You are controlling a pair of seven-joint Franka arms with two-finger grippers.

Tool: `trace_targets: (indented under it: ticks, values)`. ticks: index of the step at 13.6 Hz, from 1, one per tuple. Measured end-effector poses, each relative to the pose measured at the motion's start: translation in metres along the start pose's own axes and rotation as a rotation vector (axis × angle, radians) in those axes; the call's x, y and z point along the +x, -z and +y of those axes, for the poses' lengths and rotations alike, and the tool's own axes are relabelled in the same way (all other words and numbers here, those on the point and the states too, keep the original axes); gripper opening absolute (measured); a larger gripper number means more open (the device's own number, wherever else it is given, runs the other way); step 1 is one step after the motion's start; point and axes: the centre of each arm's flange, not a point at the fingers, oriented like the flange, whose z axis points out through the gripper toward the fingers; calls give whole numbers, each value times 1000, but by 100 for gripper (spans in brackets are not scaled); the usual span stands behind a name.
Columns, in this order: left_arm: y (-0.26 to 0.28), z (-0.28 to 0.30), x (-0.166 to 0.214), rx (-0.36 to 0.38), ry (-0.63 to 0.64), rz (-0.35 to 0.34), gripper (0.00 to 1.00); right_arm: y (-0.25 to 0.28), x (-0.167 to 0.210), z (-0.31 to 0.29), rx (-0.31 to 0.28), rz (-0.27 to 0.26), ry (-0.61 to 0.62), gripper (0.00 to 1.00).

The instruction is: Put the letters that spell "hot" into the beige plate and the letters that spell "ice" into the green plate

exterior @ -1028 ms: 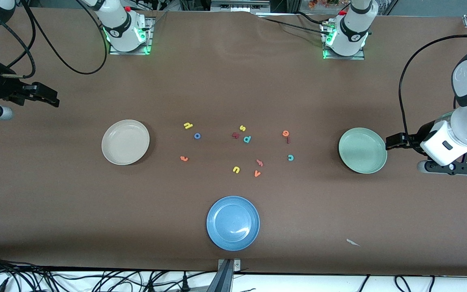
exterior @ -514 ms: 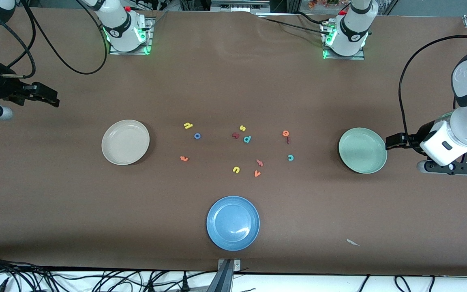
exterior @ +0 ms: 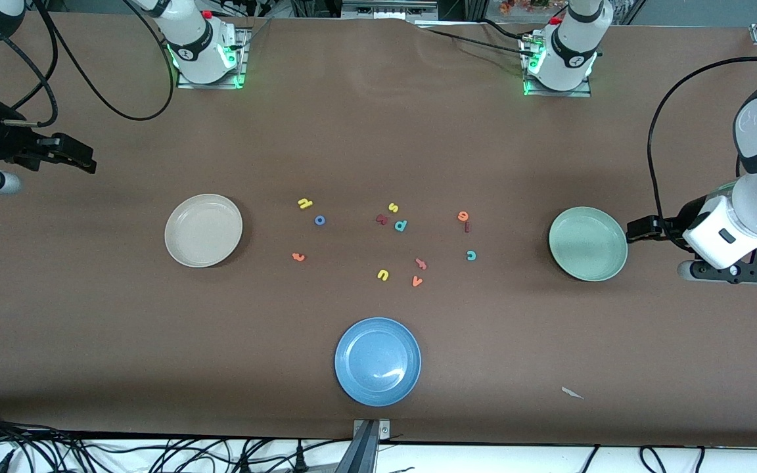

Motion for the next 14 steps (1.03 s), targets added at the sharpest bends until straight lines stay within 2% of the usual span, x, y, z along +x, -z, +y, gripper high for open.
trace_targets:
  ticks: [14]
  values:
    - [-5,-1,1,0,1,3,100,0,0,-3,3,0,6,100]
